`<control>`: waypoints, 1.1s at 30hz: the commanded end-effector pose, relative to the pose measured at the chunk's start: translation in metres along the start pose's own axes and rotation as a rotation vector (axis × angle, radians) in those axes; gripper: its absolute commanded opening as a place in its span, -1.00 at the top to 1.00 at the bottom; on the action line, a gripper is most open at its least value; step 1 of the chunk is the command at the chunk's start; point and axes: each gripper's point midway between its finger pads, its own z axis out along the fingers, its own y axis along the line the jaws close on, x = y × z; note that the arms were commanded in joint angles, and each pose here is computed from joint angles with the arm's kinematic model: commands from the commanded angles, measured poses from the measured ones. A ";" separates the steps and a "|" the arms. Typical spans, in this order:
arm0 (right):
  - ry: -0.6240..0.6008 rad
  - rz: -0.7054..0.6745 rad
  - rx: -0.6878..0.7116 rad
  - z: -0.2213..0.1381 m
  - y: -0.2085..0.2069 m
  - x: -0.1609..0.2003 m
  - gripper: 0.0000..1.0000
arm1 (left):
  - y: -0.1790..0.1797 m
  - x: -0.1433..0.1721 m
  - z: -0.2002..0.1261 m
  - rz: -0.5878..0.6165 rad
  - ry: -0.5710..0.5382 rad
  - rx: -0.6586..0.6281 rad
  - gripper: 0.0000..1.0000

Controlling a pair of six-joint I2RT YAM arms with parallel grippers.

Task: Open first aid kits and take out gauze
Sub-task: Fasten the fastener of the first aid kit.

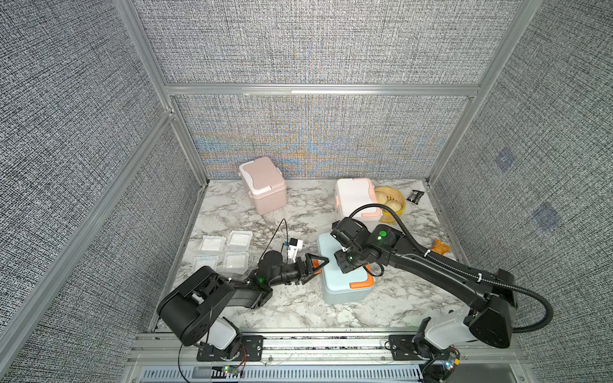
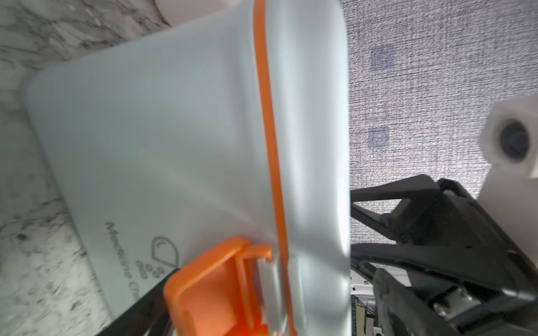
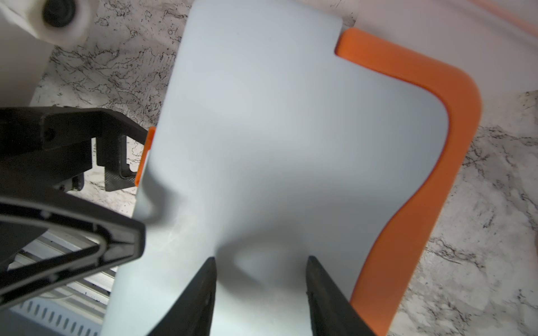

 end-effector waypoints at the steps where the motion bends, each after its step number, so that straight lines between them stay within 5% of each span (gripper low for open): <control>1: 0.071 -0.002 0.000 0.004 -0.001 0.017 -0.02 | -0.041 -0.002 0.000 0.047 0.009 0.177 -1.00; 17: 0.052 -0.002 -0.015 -0.001 -0.001 0.016 -0.01 | -0.071 -0.008 -0.010 0.104 -0.042 0.244 -1.00; 33: 0.024 0.009 -0.021 -0.009 -0.002 0.013 -0.02 | -0.030 -0.018 -0.018 0.064 -0.147 0.134 -0.99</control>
